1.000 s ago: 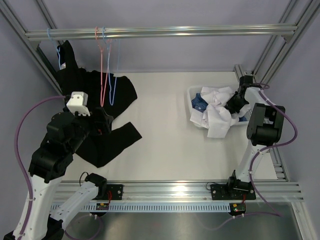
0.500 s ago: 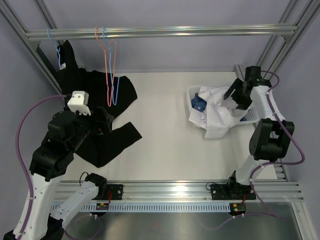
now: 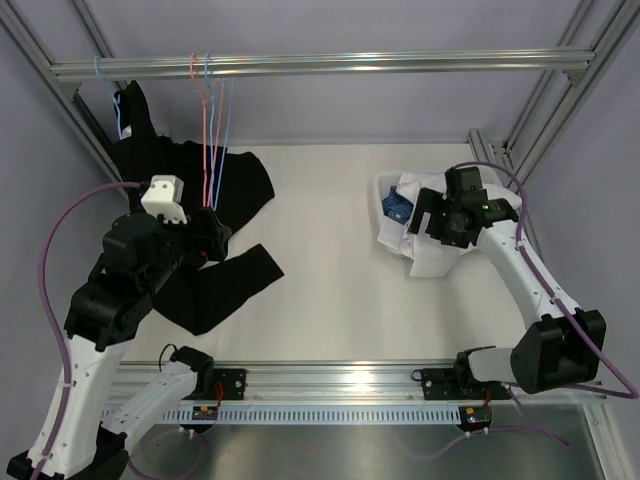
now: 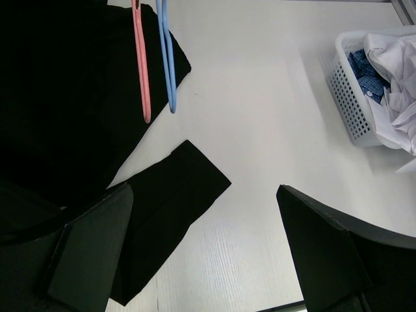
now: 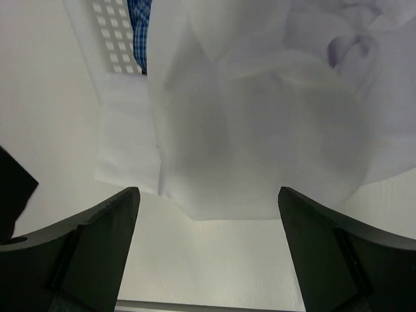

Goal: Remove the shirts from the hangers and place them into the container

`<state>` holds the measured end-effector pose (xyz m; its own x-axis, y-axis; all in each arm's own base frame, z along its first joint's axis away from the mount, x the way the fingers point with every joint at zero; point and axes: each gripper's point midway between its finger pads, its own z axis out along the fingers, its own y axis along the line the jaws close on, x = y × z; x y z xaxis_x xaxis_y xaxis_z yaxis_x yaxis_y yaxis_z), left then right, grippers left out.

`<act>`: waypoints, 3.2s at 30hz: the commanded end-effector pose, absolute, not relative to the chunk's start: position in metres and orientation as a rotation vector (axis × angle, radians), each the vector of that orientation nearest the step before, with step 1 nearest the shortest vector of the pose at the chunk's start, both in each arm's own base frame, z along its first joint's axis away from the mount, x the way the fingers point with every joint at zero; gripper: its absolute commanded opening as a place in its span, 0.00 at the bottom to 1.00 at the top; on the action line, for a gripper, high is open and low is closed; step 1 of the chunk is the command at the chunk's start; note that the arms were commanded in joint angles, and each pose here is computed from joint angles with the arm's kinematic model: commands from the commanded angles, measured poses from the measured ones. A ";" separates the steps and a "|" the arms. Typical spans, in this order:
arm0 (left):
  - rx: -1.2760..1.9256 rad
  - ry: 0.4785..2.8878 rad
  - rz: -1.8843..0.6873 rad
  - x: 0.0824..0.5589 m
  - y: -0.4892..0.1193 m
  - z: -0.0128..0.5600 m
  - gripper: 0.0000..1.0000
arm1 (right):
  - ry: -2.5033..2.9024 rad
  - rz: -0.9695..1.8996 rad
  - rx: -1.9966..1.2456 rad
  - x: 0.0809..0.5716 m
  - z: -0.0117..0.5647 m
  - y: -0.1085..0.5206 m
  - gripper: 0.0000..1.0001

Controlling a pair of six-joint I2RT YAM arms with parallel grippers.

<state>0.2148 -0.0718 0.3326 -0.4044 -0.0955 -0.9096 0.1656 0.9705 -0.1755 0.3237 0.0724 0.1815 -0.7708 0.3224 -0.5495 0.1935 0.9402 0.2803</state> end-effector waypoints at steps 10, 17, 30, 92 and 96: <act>0.033 1.910 -0.322 0.212 -0.073 0.347 0.99 | 2.559 0.112 0.277 0.335 0.126 0.084 0.64; 0.014 1.911 -0.298 0.204 -0.065 0.346 0.99 | 2.501 -0.050 0.319 0.358 0.149 0.064 0.13; -0.002 1.914 -0.264 0.197 -0.057 0.344 0.99 | 2.377 -0.142 0.336 0.418 0.208 0.053 0.00; -0.002 1.924 -0.275 0.201 -0.060 0.339 0.99 | 2.573 0.046 -0.417 0.386 0.136 0.175 0.31; -0.002 1.927 -0.274 0.201 -0.060 0.338 0.99 | 2.530 0.006 -0.395 0.390 0.155 0.168 0.17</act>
<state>0.1985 -0.0600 0.3312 -0.3974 -0.1198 -0.9098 0.1275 0.9746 -0.1840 0.3754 0.1745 0.1148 -0.8508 -0.2677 -0.4522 -0.2868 0.9576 -0.0273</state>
